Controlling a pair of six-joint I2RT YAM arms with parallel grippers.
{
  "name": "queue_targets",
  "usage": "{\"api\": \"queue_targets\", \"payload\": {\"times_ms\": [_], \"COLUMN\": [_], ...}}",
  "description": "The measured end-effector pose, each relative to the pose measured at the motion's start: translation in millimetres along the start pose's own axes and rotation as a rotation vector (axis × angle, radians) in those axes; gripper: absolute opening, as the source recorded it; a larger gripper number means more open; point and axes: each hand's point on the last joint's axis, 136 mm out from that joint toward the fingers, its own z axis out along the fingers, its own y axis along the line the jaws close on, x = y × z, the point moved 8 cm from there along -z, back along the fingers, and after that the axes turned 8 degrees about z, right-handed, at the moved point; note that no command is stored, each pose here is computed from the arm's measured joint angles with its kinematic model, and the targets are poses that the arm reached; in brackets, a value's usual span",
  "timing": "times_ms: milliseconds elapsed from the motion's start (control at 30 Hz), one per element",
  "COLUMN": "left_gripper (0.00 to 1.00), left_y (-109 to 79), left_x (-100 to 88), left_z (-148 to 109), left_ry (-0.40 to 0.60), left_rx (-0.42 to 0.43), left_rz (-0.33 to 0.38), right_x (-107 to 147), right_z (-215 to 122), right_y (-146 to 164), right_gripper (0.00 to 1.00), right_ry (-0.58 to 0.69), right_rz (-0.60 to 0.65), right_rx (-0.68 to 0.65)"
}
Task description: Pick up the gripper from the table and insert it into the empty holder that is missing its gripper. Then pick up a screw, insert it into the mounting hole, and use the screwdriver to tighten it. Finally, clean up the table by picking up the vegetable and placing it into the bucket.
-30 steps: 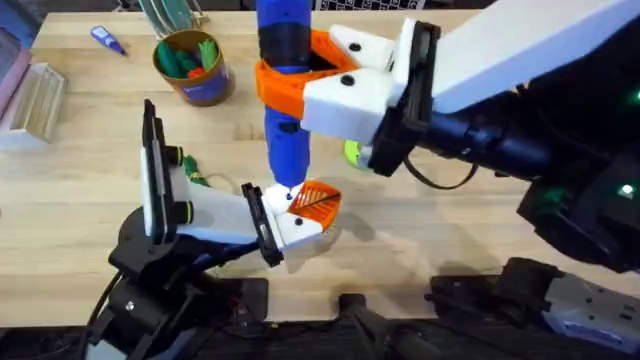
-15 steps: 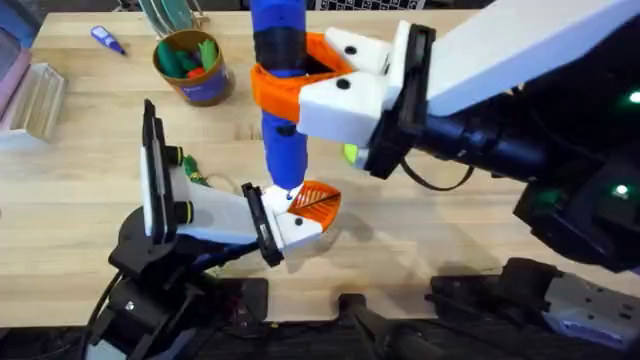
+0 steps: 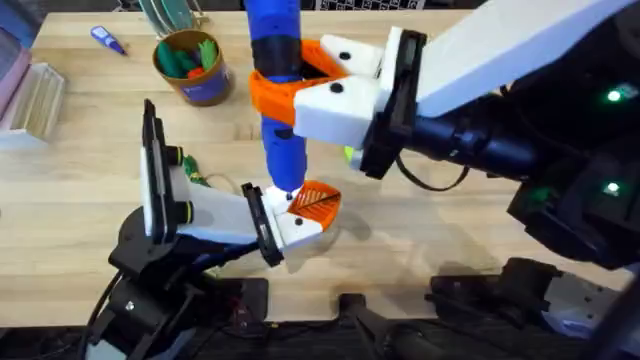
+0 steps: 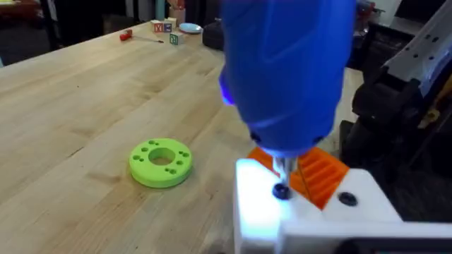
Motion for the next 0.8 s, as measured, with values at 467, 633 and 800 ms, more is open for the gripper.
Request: {"api": "queue_targets", "payload": {"times_ms": [467, 633, 800], "left_gripper": [0.015, 0.015, 0.015], "left_y": [-0.1, -0.1, -0.1], "left_x": [0.1, 0.1, 0.1], "left_z": [0.0, 0.0, 0.0], "left_ry": [0.001, 0.001, 0.001], "left_rx": [0.001, 0.001, 0.001], "left_rz": [-0.002, -0.008, -0.010], "right_x": [6.2, 6.5, 6.7], "right_z": [3.0, 3.0, 3.0], "right_y": [-3.4, -3.4, -3.4], "right_gripper": [0.024, 0.024, 0.024], "right_ry": [0.026, 0.028, 0.029], "right_rz": [0.012, 0.012, 0.012], "right_rx": [0.011, 0.009, 0.009]}}
